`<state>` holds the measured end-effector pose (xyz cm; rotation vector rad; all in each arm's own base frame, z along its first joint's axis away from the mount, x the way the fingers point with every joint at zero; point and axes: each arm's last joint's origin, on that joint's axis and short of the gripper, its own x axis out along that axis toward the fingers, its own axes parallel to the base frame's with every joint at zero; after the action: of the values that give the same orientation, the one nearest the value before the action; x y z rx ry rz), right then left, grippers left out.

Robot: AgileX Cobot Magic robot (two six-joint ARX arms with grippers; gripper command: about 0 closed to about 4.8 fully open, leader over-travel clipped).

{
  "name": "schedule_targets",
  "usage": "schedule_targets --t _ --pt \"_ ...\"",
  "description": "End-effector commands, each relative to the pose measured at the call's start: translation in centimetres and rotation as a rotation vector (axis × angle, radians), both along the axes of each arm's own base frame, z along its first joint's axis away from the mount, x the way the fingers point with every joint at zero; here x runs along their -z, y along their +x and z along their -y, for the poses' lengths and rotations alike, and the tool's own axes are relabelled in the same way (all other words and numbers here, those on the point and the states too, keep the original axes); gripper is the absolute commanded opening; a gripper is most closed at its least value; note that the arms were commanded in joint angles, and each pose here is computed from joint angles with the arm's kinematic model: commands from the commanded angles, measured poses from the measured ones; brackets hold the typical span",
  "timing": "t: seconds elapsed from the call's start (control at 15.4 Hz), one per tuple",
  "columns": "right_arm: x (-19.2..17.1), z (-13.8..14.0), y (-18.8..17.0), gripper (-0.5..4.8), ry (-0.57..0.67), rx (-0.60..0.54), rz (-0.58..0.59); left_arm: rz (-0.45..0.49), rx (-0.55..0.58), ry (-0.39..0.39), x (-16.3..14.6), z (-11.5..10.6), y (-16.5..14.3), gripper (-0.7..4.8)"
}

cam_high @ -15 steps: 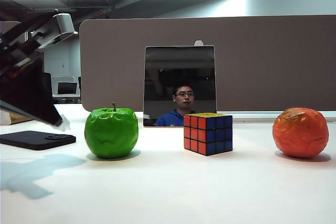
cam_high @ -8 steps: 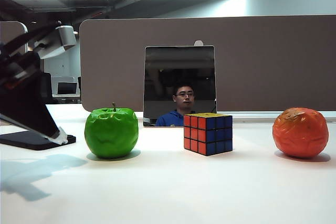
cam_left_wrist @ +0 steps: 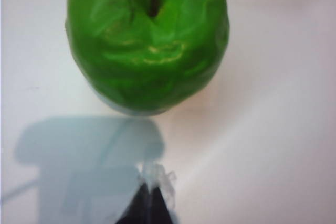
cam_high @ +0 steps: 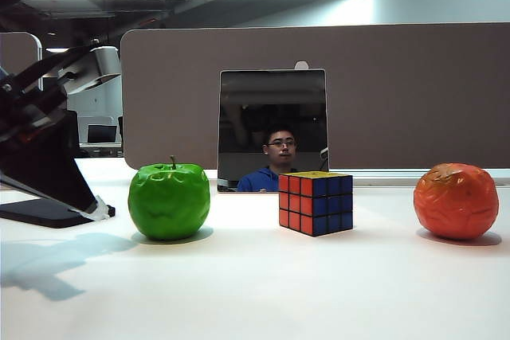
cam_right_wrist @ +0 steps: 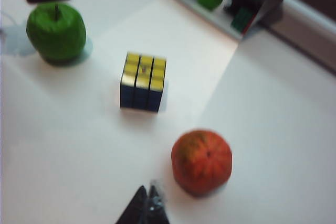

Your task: Move all the fruits on the tabletop near the face of the Rubik's cube that has the color most similar to each fruit.

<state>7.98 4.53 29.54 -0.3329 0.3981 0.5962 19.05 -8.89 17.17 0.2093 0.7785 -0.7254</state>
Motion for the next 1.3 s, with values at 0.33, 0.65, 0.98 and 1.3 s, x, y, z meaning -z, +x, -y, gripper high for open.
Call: schedule_targets --t 0.33,0.65,0.98,1.3 --pt "-0.8 -1.0 0.4 -0.01 0.016 0.001 0.08 0.013 0.001 -0.004 0.3 0.3 0.6 -0.05" --pt "-2.4 -1.4 0.8 -0.01 0.32 0.057 0.087 0.091 0.001 -0.037 0.8 1.0 2.3 -0.05" --pt "-2.3 -1.6 0.7 -0.01 0.358 -0.014 0.034 0.07 0.053 -0.044 1.6 1.3 2.6 -0.05" --pt "-1.9 -1.6 0.5 -0.01 0.36 -0.033 -0.021 0.167 0.029 -0.002 2.0 3.1 3.1 -0.05"
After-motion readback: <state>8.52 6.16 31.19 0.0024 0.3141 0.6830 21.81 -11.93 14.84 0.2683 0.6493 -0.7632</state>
